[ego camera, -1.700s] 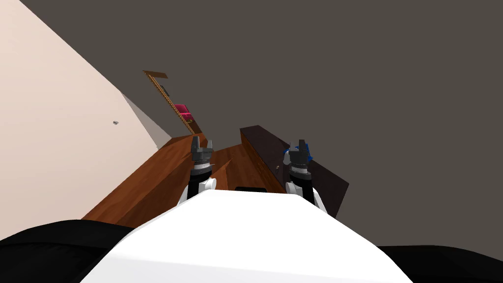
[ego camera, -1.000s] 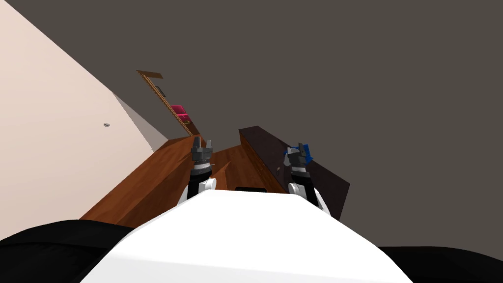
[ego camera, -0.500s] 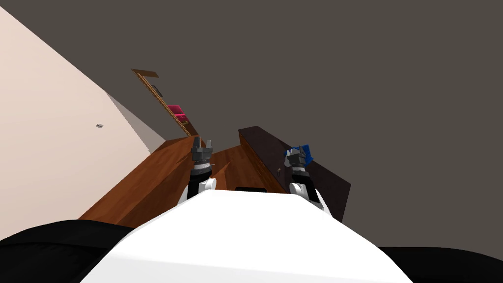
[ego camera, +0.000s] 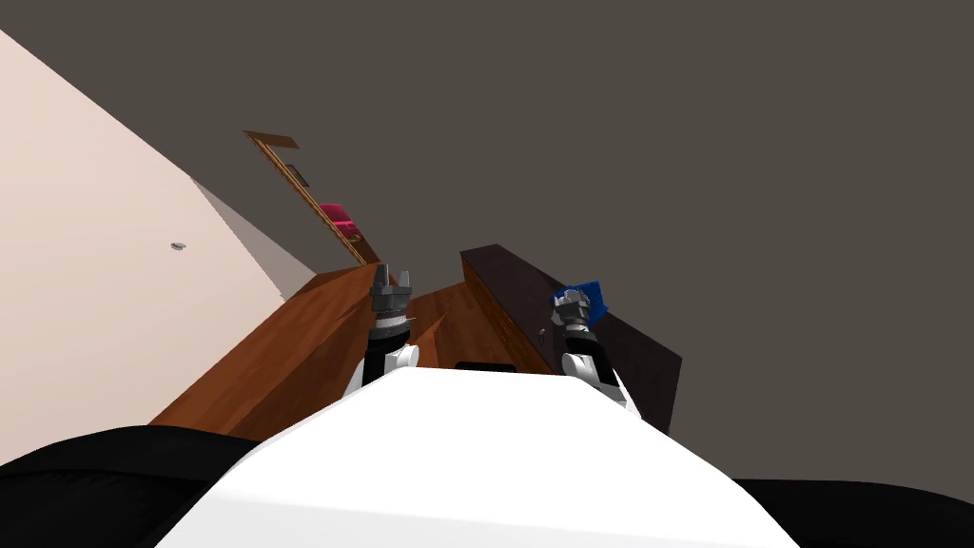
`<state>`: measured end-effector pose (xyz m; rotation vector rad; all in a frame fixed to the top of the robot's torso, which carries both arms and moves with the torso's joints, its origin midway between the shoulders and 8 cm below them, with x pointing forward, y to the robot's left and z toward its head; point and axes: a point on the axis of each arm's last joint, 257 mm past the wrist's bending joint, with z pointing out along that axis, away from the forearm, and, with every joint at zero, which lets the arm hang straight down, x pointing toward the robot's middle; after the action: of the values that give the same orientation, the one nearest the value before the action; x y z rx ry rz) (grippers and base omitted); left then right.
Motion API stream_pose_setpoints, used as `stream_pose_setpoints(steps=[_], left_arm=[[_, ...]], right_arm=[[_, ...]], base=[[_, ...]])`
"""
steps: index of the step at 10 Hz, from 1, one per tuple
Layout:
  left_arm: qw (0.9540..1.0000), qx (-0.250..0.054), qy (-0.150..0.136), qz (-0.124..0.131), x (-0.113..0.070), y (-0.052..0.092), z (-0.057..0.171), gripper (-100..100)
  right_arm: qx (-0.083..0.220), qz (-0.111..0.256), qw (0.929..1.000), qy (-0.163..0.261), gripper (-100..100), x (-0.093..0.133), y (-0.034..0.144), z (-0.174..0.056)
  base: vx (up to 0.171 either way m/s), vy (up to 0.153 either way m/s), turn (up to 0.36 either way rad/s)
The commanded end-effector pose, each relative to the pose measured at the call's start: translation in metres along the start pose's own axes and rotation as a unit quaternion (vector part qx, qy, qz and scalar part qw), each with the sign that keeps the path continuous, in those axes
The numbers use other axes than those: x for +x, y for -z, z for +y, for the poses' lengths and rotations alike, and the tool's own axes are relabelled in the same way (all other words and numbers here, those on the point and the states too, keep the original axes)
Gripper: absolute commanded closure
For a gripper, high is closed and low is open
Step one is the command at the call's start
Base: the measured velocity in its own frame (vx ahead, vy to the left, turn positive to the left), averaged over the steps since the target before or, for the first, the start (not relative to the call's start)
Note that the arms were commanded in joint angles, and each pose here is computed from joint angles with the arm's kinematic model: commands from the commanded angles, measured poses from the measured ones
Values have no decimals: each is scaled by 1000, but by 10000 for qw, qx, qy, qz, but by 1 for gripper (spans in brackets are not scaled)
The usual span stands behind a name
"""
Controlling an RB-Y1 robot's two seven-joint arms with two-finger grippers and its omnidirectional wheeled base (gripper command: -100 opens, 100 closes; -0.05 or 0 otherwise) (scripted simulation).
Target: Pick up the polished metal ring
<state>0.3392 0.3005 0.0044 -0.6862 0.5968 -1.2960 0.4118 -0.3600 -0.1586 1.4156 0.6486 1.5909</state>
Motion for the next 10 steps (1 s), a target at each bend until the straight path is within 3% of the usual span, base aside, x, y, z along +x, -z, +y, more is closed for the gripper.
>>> stream_pose_setpoints(steps=[1, 4, 6, 7, 8, 9, 10], left_arm=[[10000, 0, 0, 0, 0, 0, 0, 0], [10000, 0, 0, 0, 0, 0, 0, 0], [10000, 0, 0, 0, 0, 0, 0, 0], [10000, 0, 0, 0, 0, 0, 0, 0], [10000, 0, 0, 0, 0, 0, 0, 0], [10000, 0, 0, 0, 0, 0, 0, 0], [10000, 0, 0, 0, 0, 0, 0, 0]], right_arm=[[201, -235, 9985, -442, -100, -19, 1, -14], [377, -454, 9948, -833, -100, -35, 3, -27], [684, -880, 9835, -1428, -100, -67, 7, -51], [712, -925, 9800, -1612, -100, -69, 8, -54], [874, -1170, 9700, -1945, -100, -85, 12, -68], [867, -1176, 9688, -2001, -100, -85, 12, -68], [1016, -1429, 9561, -2349, -100, -101, 18, -82]], base=[[34, 18, -30], [38, 21, -23], [49, 30, -45], [48, 32, -18], [48, 26, -28], [36, 21, -19], [38, 18, -32]])
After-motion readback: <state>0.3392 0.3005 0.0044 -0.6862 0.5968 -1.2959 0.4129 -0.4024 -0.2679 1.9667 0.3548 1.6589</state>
